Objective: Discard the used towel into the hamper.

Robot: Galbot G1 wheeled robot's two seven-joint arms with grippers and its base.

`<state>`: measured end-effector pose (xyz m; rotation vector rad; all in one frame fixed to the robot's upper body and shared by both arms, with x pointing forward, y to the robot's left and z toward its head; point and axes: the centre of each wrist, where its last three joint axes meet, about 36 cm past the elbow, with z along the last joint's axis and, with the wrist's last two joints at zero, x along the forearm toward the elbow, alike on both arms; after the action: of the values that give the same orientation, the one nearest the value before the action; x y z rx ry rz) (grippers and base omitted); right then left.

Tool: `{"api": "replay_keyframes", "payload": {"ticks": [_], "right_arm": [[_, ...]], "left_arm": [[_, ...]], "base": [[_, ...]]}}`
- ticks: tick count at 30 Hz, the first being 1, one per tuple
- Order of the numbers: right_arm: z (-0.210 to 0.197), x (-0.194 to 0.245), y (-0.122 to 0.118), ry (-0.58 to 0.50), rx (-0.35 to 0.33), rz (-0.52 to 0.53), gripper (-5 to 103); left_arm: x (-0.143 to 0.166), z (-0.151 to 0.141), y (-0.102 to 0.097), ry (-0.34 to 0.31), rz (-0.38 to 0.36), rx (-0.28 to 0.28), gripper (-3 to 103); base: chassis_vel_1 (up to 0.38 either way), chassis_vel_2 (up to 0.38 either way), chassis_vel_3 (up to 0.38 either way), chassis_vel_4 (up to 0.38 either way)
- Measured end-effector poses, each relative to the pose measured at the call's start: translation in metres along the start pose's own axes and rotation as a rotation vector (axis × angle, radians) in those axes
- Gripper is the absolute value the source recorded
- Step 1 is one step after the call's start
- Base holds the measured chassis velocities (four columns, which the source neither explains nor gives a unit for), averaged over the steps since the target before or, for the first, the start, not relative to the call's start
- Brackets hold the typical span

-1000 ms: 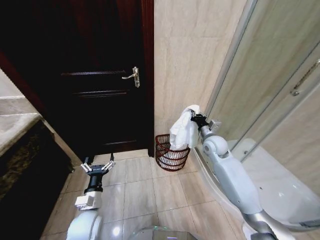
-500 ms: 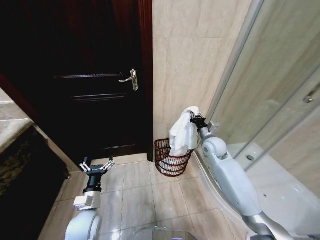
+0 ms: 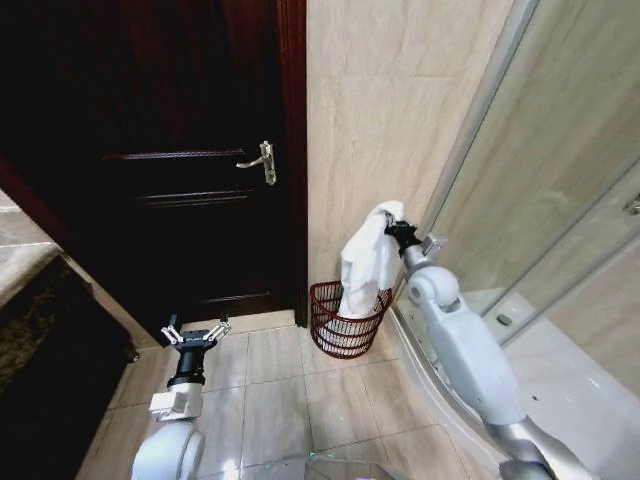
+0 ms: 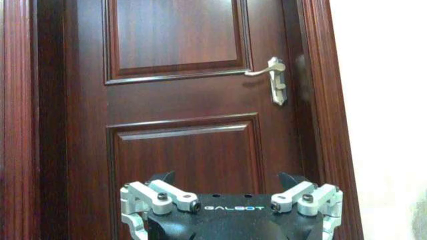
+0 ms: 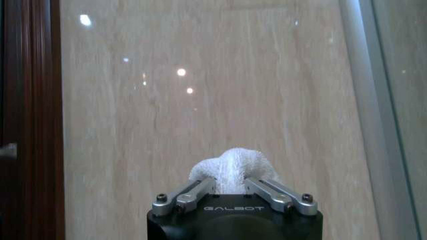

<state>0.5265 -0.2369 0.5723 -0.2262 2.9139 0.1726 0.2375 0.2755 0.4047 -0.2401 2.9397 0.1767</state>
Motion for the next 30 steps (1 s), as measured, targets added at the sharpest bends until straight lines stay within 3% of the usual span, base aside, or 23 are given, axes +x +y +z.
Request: {"api": "replay_keyframes", "payload": {"ticks": [30], "right_arm": [[0.064, -0.014, -0.017, 0.122, -0.004, 0.023, 4]], "left_arm": [[0.010, -0.002, -0.001, -0.002, -0.016, -0.003, 100]], "base": [[0.000, 0.000, 0.000, 0.000]]}}
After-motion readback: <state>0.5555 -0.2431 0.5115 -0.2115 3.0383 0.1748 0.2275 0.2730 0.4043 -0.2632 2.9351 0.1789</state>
